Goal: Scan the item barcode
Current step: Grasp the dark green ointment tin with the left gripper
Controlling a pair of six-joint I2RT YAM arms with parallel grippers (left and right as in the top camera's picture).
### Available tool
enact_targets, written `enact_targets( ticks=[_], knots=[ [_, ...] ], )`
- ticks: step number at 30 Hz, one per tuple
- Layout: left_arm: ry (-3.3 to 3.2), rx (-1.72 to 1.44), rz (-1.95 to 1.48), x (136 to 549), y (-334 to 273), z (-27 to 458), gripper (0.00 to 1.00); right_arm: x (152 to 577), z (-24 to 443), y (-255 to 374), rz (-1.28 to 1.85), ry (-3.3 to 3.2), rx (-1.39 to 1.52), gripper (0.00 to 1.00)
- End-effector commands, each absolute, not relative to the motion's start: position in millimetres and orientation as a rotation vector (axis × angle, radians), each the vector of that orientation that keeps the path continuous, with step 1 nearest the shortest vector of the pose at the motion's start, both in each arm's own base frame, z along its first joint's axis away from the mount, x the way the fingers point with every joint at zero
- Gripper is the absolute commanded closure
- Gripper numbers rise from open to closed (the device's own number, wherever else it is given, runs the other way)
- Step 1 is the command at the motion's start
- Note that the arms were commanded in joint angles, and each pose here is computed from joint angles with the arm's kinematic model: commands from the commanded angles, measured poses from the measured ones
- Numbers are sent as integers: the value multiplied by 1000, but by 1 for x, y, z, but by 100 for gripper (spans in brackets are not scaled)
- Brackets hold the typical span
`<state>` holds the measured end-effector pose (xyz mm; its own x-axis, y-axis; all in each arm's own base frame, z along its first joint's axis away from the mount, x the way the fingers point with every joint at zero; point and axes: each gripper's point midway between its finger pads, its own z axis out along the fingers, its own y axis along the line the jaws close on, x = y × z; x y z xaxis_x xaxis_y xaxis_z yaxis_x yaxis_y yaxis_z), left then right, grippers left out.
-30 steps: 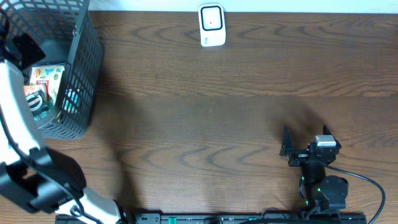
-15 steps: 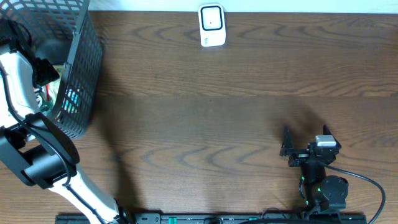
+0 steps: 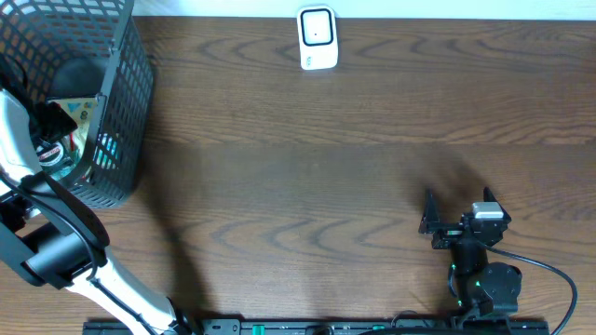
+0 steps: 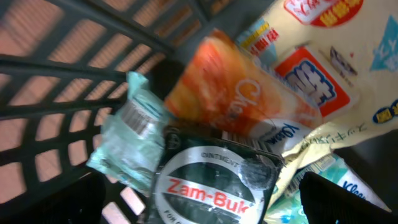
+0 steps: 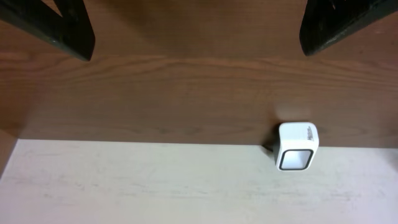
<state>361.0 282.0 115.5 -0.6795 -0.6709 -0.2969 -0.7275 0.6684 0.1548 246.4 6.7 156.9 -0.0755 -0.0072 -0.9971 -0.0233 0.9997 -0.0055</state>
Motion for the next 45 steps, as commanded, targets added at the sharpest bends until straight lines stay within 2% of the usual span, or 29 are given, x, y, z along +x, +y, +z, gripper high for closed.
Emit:
enact_targets(
  ticks=[1,18,23,25,29,32,40,45],
  knots=[
    [2720,-1108,319,360,272,99,2,246,156,5,17,1647,-10,1],
    [2752,-1120,313,354,269,60,1,246,156,5,17,1647,-10,1],
    [2736,-1116,316,358,271,65,13,246,156,5,17,1647,-10,1],
    [2718,-1116,312,360,272,72,18,246,156,5,17,1647,-10,1],
    [2678,-1105,281,365,270,86,21,246,156,5,17,1647,-10,1],
    [2641,-1090,267,368,269,101,32,246,156,5,17,1647,-10,1],
    [2508,-1048,229,375,264,152,32,246,156,5,17,1647,-10,1],
    [2361,-1013,161,381,255,204,32,246,156,5,17,1647,-10,1]
  ],
)
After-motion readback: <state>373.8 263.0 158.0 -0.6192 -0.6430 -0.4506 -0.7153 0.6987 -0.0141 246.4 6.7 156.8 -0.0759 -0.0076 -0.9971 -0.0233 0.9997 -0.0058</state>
